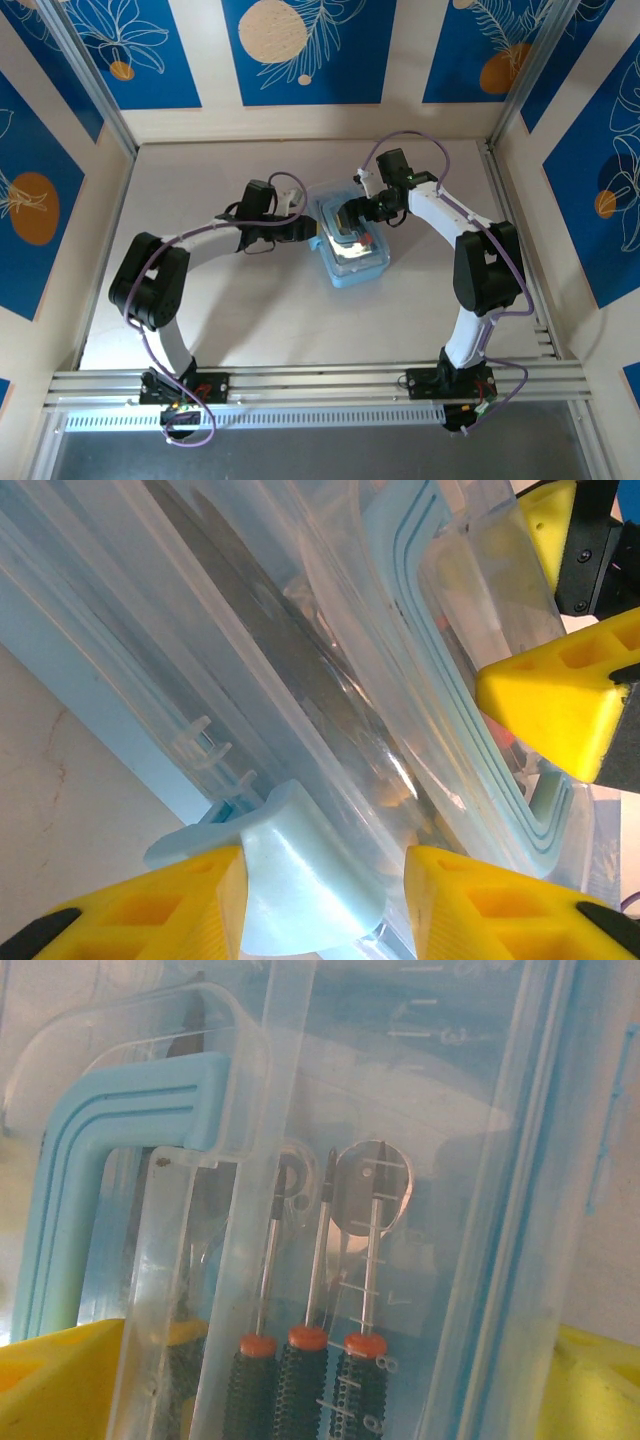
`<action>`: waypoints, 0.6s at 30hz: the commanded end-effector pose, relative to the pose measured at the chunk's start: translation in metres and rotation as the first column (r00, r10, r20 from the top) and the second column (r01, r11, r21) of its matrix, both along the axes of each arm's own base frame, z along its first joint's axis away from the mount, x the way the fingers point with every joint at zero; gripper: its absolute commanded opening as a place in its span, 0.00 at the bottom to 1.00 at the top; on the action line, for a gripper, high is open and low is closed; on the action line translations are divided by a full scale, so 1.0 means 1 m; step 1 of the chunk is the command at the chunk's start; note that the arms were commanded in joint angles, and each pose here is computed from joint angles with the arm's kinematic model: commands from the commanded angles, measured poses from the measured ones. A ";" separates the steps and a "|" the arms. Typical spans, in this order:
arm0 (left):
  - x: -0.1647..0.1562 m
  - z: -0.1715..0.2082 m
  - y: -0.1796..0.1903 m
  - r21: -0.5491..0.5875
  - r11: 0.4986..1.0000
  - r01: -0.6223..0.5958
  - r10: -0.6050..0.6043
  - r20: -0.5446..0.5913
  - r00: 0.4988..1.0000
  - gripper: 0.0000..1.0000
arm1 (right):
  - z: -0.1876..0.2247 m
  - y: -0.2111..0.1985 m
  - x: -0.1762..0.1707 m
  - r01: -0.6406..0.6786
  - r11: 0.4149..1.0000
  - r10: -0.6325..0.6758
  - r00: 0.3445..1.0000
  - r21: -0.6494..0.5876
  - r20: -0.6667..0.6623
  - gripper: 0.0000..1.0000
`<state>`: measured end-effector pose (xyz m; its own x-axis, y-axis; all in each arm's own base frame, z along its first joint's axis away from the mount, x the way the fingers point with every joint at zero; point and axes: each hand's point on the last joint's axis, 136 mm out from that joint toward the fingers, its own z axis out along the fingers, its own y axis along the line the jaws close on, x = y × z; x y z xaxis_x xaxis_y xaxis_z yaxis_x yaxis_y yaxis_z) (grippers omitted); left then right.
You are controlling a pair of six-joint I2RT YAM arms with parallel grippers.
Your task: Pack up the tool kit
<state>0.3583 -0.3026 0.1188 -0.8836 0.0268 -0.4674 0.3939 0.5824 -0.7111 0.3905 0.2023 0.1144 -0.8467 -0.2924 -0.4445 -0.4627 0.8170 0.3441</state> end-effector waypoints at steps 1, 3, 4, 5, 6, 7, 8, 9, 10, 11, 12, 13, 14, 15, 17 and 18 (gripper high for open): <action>-0.007 -0.001 -0.020 -0.067 0.996 0.060 -0.060 0.001 0.998 0.45 | -0.047 0.007 -0.055 -0.062 0.998 0.059 0.966 -0.004 -0.252 0.93; -0.007 -0.004 -0.022 -0.076 0.995 0.058 -0.059 -0.005 0.998 0.45 | -0.048 0.006 -0.056 -0.061 0.998 0.057 0.965 -0.005 -0.257 0.93; -0.007 -0.005 -0.023 -0.079 0.995 0.058 -0.059 -0.006 0.998 0.45 | -0.047 0.006 -0.056 -0.061 0.998 0.058 0.965 -0.005 -0.256 0.93; -0.007 -0.006 -0.024 -0.082 0.995 0.057 -0.057 -0.007 0.998 0.45 | -0.048 0.006 -0.057 -0.062 0.998 0.059 0.964 -0.004 -0.259 0.93; -0.007 -0.007 -0.024 -0.086 0.995 0.056 -0.057 -0.008 0.998 0.45 | -0.048 0.006 -0.057 -0.063 0.998 0.060 0.964 -0.004 -0.259 0.93; -0.007 -0.009 -0.025 -0.087 0.995 0.057 -0.058 -0.010 0.998 0.45 | -0.048 0.007 -0.057 -0.064 0.998 0.061 0.964 -0.003 -0.260 0.93; -0.006 -0.010 -0.026 -0.089 0.994 0.057 -0.058 -0.010 0.998 0.45 | -0.048 0.007 -0.057 -0.063 0.998 0.060 0.964 -0.003 -0.260 0.93; -0.007 -0.012 -0.026 -0.090 0.994 0.058 -0.059 -0.013 0.998 0.45 | -0.048 0.007 -0.057 -0.063 0.998 0.060 0.963 -0.002 -0.263 0.93; -0.007 -0.013 -0.027 -0.092 0.994 0.057 -0.059 -0.015 0.998 0.45 | -0.048 0.007 -0.057 -0.063 0.998 0.061 0.963 -0.001 -0.262 0.93; -0.007 -0.015 -0.027 -0.093 0.994 0.055 -0.057 -0.018 0.998 0.45 | -0.049 0.007 -0.057 -0.065 0.998 0.062 0.962 0.000 -0.265 0.93; -0.007 -0.016 -0.027 -0.094 0.994 0.054 -0.056 -0.018 0.998 0.45 | -0.048 0.008 -0.057 -0.065 0.998 0.063 0.963 0.002 -0.264 0.93; -0.008 -0.018 -0.027 -0.094 0.994 0.054 -0.056 -0.020 0.998 0.45 | -0.049 0.008 -0.057 -0.064 0.998 0.062 0.962 0.003 -0.266 0.93; -0.008 -0.019 -0.028 -0.095 0.994 0.054 -0.056 -0.022 0.998 0.45 | -0.048 0.009 -0.057 -0.066 0.998 0.065 0.962 0.005 -0.266 0.93; -0.009 -0.021 -0.028 -0.095 0.994 0.055 -0.058 -0.025 0.998 0.46 | -0.049 0.009 -0.058 -0.065 0.998 0.064 0.961 0.007 -0.268 0.93; -0.010 -0.025 -0.028 -0.096 0.994 0.054 -0.057 -0.030 0.998 0.46 | -0.049 0.010 -0.058 -0.065 0.998 0.066 0.960 0.011 -0.271 0.93; -0.011 -0.027 -0.028 -0.099 0.994 0.053 -0.057 -0.030 0.998 0.46 | -0.049 0.012 -0.060 -0.067 0.998 0.069 0.959 0.017 -0.275 0.93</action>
